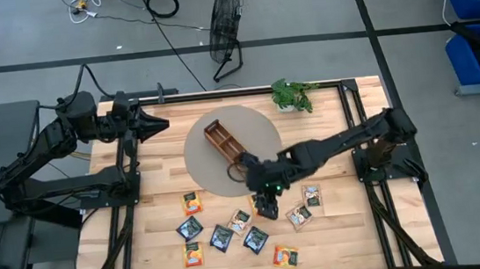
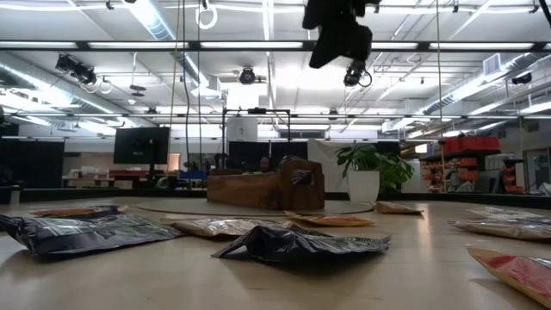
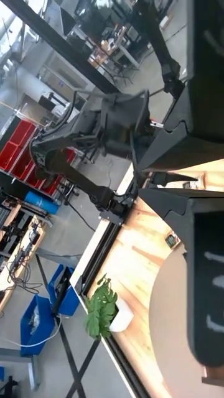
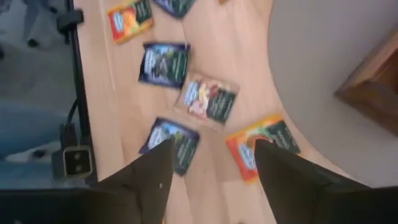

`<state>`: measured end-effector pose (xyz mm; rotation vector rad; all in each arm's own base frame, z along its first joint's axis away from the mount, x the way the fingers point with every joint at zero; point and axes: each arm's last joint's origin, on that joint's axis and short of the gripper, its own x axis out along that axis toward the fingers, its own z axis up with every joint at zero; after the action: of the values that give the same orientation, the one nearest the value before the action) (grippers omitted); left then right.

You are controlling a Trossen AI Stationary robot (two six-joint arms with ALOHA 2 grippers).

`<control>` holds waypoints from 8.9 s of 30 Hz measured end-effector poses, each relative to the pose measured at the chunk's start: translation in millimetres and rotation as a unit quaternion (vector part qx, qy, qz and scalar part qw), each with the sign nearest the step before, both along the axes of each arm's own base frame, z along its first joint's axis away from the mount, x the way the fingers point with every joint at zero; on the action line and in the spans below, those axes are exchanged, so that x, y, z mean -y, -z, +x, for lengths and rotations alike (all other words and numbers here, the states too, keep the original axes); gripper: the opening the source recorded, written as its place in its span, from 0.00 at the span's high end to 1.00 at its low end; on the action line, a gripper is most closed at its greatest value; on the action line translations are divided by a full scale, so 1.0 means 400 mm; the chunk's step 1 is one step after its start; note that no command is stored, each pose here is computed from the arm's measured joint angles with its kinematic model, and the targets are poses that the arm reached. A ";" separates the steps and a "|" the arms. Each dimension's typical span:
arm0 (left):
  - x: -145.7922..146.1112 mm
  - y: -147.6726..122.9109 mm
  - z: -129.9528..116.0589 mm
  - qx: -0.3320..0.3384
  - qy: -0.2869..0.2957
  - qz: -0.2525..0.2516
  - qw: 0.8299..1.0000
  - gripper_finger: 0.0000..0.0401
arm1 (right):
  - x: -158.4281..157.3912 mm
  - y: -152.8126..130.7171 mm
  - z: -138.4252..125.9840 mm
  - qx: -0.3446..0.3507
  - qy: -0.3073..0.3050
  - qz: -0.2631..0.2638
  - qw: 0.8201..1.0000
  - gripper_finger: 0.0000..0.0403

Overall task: Pick & Place Tea
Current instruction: Put the purple tea bag into the right section of the wooden organizer

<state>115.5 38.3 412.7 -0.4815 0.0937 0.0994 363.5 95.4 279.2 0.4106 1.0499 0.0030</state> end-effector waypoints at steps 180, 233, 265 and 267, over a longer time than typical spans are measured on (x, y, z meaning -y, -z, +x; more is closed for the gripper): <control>0.031 0.087 0.106 -0.151 0.139 -0.024 0.978 0.86 | -0.348 0.325 0.018 -0.016 0.137 -0.022 0.990 0.51; 0.041 0.148 0.159 -0.205 0.168 -0.085 0.961 0.82 | -0.287 0.367 0.035 -0.061 0.127 -0.088 0.986 1.00; 0.246 0.460 0.479 -0.326 0.390 -0.092 0.856 0.51 | -0.287 0.264 0.078 0.002 0.133 -0.157 0.979 1.00; 0.255 0.474 0.491 -0.325 0.393 -0.091 0.856 0.51 | -0.287 0.263 0.079 0.006 0.133 -0.160 0.978 1.00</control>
<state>311.8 -63.5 223.1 -0.5508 0.9667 -0.5661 395.2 210.3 174.0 0.2551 0.9566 -0.3975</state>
